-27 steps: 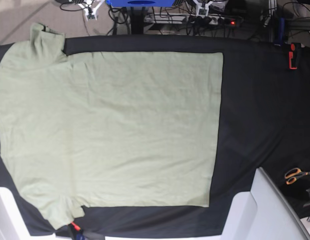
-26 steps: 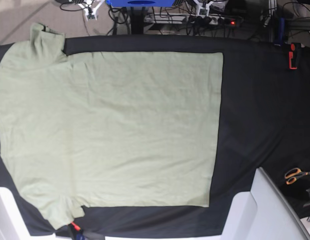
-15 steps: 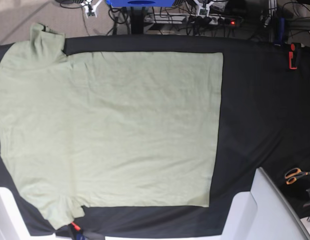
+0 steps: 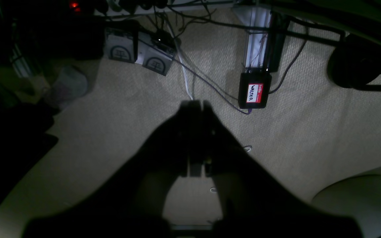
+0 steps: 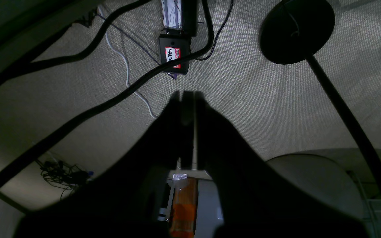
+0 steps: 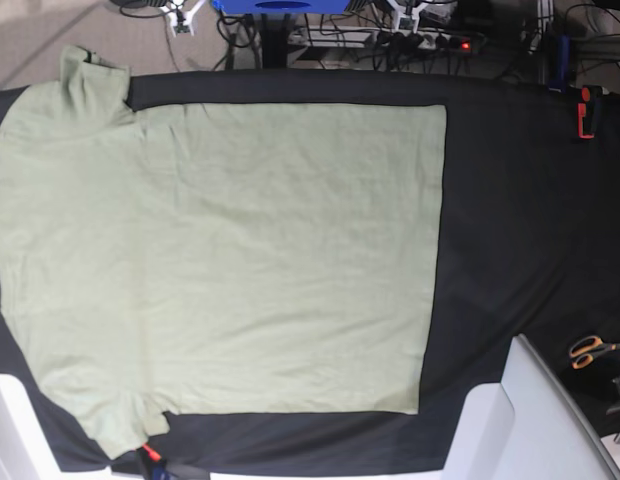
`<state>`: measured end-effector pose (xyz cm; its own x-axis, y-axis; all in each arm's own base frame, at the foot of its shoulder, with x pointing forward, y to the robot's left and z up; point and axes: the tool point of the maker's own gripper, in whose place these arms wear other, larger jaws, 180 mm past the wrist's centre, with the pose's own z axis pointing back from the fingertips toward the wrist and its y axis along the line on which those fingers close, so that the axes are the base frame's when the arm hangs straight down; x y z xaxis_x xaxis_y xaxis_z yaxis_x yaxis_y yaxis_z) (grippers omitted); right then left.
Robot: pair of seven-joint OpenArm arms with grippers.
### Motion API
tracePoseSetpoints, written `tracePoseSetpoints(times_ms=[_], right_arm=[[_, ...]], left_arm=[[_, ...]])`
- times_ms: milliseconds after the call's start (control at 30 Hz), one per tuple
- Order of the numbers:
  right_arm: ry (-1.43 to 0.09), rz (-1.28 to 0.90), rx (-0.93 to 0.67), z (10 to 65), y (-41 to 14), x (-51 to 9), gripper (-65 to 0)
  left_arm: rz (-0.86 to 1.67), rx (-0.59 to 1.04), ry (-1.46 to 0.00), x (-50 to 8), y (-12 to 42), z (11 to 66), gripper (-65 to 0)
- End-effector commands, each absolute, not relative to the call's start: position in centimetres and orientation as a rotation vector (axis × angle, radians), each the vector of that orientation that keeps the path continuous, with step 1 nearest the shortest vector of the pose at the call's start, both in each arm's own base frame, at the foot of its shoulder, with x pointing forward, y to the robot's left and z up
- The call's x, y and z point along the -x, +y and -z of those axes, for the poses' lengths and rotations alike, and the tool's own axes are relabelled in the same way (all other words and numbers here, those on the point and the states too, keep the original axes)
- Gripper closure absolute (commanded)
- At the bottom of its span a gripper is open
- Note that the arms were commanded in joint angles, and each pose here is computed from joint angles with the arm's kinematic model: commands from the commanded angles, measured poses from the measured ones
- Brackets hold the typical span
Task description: Fold the T-shirt properly
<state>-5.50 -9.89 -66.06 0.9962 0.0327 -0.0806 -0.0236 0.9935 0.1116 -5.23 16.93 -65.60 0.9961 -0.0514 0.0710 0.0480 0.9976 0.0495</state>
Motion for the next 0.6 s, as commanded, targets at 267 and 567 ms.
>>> tracePoseSetpoints(times_ms=[267, 567], right_arm=[[0.086, -0.023, -0.102, 64.8, -10.7, 10.3, -0.2], [-0.037, 0.107, 0.081, 57.5, -18.5, 13.3, -0.2]], left_arm=[[0.085, -0.080, -0.128, 7.8, 19.4, 64.2, 0.0], [0.223, -0.139, -0.334, 8.8, 25.1, 57.1, 0.0]])
